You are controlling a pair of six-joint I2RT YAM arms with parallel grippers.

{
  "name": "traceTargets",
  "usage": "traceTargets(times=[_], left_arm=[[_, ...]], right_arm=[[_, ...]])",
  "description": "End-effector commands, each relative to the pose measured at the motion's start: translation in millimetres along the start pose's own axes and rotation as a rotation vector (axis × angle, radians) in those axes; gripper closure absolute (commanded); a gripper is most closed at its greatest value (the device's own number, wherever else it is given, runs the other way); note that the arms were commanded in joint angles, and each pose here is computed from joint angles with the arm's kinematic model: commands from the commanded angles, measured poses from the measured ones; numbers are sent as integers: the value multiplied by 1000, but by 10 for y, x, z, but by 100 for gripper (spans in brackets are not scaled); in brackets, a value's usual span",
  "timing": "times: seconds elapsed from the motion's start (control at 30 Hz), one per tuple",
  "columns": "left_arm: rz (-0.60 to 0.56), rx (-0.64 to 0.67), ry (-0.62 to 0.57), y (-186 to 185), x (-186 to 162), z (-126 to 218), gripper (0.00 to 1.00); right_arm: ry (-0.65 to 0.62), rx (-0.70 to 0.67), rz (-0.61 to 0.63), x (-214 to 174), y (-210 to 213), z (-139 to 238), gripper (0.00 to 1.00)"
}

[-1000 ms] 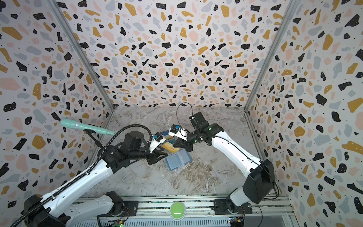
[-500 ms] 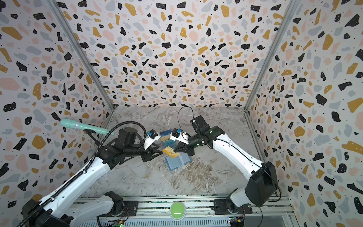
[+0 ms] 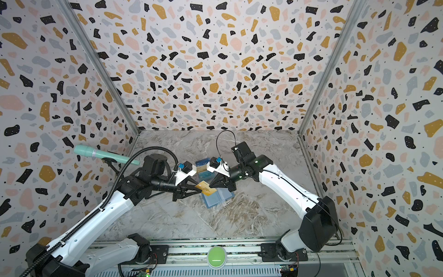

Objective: Take the credit cards out of the card holder

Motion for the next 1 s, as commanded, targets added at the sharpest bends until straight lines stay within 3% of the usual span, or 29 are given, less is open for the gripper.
traceTargets(times=[0.0,0.23,0.33,0.47,0.53,0.6,0.8,0.97], left_arm=[[-22,-31,-33,-36,88,18,81],[18,-35,-33,55,95,-55,100],[23,-28,-67,56,174,-42,100],[32,-4,-137,68,284,-13,100],[56,32,-193,103,342,1,100],[69,60,-257,129,401,21,100],[127,120,-547,194,635,153,100],[149,43,-706,145,758,232,100]], right_arm=[[-33,13,27,132,-2,21,100],[-34,-3,22,149,-15,45,100],[-45,-18,-1,154,-42,101,98],[-122,-76,-71,128,-112,317,60],[-189,-110,-99,84,-109,461,44],[-257,-146,-90,57,-61,585,36],[-415,-238,-86,-12,108,696,25],[-531,-255,-127,-66,65,671,23]])
Point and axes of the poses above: each gripper's point midway between its finger pads, its own z axis back along the fingers, its own y axis along the line the jaws close on, x = y × z, the point moved 7 cm from there along z, back along the fingers, and after that the axes turned 10 degrees about z, right-handed, at the moved point
